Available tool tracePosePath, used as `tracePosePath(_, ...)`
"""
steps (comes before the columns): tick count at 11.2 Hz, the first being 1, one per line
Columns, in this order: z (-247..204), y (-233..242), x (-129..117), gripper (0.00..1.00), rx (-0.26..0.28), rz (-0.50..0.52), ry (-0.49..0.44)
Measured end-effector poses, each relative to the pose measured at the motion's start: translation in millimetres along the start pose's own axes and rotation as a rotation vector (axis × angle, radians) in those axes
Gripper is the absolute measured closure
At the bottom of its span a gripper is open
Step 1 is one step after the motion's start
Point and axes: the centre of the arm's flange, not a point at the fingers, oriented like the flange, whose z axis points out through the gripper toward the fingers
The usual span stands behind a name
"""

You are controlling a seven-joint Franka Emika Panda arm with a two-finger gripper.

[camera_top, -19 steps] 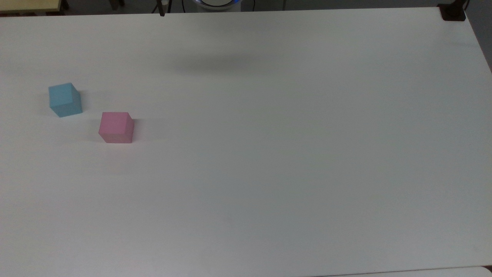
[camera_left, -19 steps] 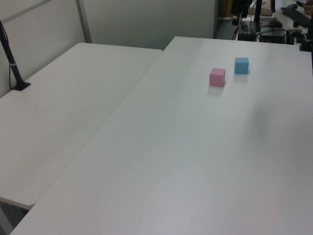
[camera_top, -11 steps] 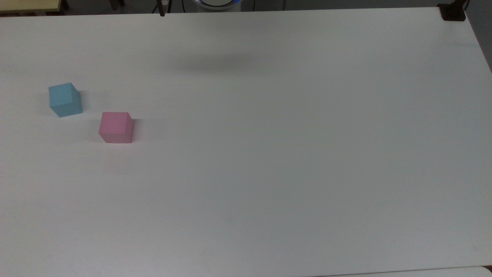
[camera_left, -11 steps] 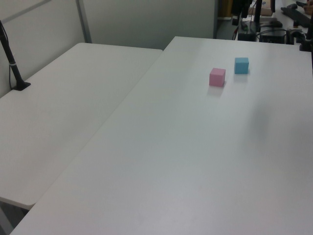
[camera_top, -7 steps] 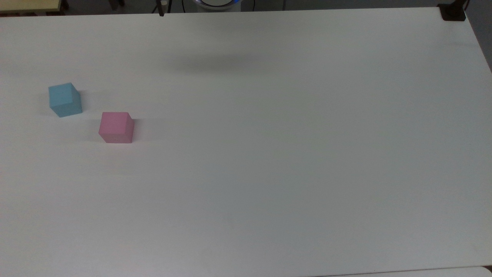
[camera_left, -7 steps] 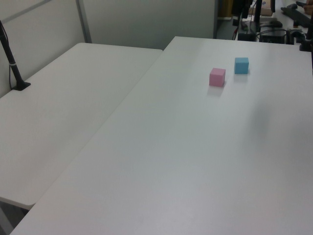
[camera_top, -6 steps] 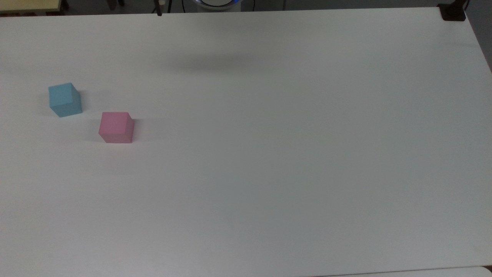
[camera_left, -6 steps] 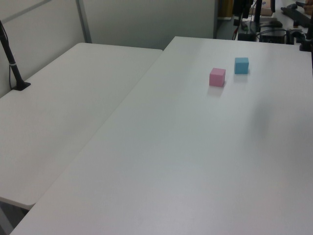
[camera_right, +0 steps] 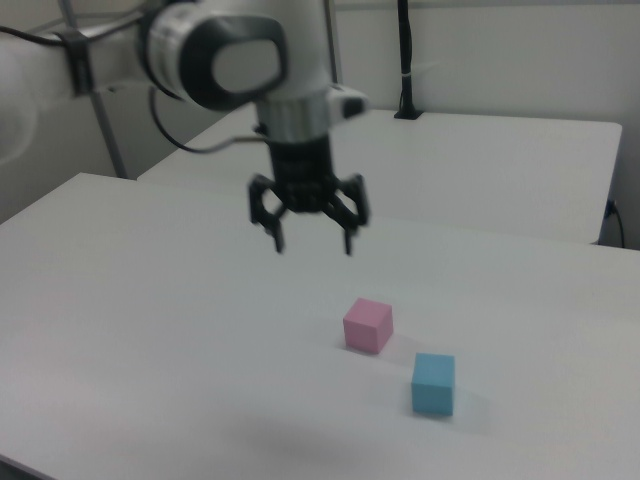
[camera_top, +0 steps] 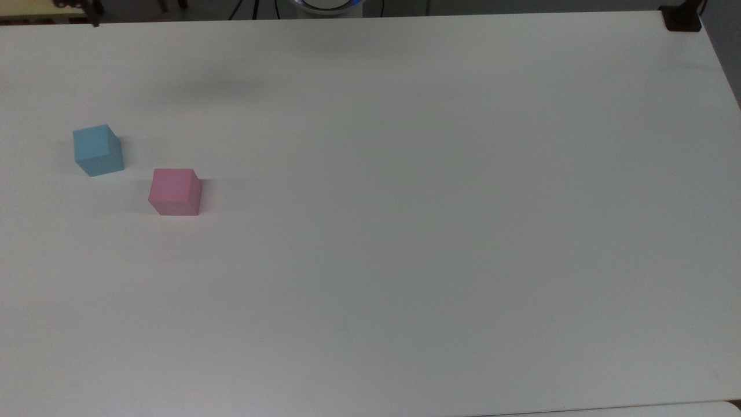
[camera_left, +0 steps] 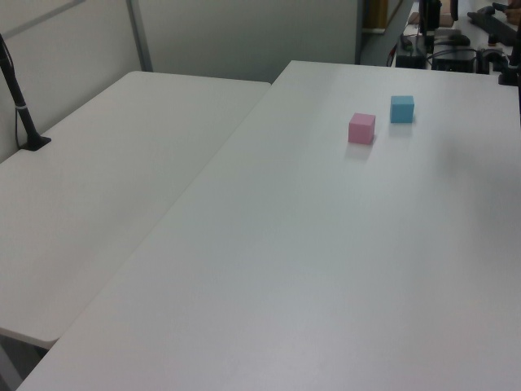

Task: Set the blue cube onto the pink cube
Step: 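Move the gripper down over the light-blue cube, fingers open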

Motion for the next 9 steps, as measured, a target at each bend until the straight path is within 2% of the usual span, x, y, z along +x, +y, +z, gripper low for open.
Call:
tracePosePath(1, 18, 23, -7, 0.00, -0.005, -0.024, -0.011)
tracePosePath(4, 94, 82, -8, 0.00, -0.049, 0.008, 0.006)
tracePosePath(7, 159, 107, 0, 0.00, -0.048, 0.030, -0.015)
tracePosePath(9, 185, 113, 6, 0.00, -0.050, 0.089, -0.021)
